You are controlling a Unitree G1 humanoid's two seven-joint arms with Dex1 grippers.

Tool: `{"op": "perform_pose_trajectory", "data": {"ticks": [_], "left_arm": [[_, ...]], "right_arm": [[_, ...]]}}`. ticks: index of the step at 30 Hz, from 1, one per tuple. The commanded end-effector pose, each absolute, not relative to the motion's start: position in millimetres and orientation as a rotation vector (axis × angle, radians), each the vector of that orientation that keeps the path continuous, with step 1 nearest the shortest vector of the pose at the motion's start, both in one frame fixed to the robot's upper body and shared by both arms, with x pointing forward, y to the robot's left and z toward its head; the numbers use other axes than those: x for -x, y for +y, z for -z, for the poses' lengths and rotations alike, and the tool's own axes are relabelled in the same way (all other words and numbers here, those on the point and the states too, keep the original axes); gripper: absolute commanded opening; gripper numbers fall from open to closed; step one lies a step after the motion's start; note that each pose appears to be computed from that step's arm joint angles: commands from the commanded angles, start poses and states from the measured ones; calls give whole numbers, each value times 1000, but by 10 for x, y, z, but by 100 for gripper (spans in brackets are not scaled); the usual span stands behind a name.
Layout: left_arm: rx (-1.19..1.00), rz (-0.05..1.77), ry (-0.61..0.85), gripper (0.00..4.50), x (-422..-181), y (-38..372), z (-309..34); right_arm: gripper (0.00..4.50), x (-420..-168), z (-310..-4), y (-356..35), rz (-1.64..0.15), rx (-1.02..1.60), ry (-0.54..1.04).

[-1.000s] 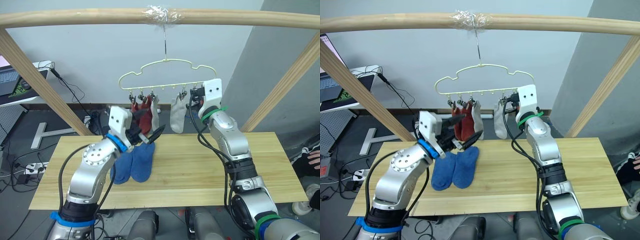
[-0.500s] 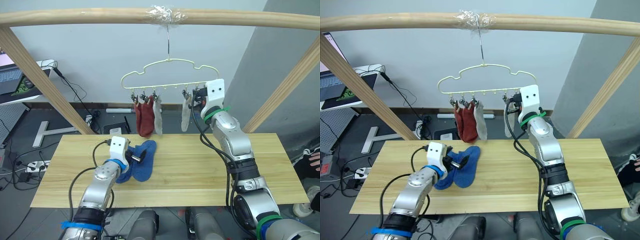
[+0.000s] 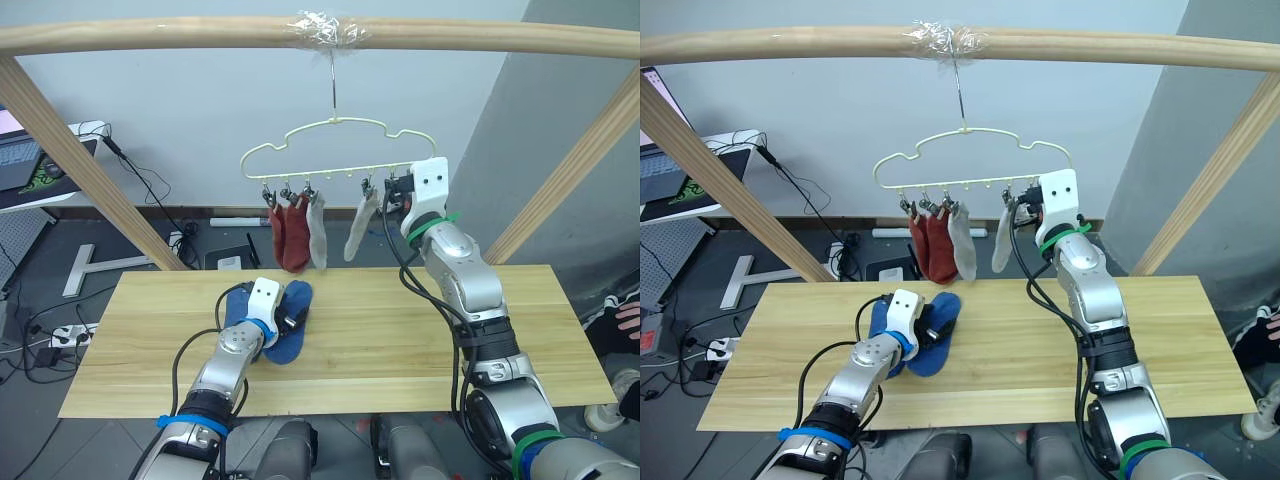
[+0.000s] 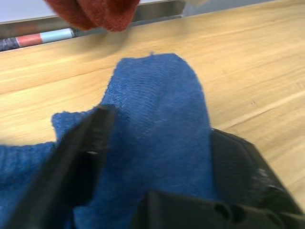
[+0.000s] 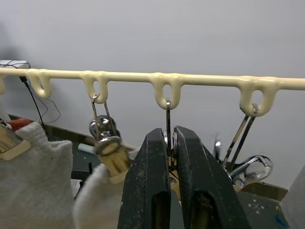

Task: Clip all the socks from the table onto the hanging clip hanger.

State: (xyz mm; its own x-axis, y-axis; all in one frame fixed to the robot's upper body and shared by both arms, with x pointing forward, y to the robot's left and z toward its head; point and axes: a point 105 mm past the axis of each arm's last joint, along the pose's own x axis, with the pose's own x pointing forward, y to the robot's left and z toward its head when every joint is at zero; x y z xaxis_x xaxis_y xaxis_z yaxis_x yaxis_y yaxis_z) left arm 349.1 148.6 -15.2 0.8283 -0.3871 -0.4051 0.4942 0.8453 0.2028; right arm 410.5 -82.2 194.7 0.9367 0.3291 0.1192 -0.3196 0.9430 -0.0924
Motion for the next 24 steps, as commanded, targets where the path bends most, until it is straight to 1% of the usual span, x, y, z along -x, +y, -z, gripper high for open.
{"op": "perform_pose_trajectory", "data": {"ticks": [1,7,8,13,15,17,20,24], "left_arm": [[-322,472,349,198,-3470,1516,150],[-296,507,353,11,-3373,1464,167],[-286,515,350,2,-3353,1449,161],[-228,549,319,2,-3306,1364,85],[-159,573,237,2,-3321,1254,-107],[-101,644,128,2,-3299,1079,-389],[-61,754,7,2,-3209,838,-726],[-43,784,-72,2,-3178,681,-965]], "right_arm": [[0,-4084,-2036,-863,-317,73,-163],[0,-4095,-2031,-869,-321,72,-160],[0,-4096,-2033,-873,-322,72,-159],[0,-4098,-2040,-888,-326,72,-155],[0,-4098,-2042,-898,-335,49,-135],[0,-4090,-2040,-893,-363,1,-83],[0,-4091,-2085,-946,-359,-173,28],[0,-4056,-2158,-993,-364,-262,96]]}}
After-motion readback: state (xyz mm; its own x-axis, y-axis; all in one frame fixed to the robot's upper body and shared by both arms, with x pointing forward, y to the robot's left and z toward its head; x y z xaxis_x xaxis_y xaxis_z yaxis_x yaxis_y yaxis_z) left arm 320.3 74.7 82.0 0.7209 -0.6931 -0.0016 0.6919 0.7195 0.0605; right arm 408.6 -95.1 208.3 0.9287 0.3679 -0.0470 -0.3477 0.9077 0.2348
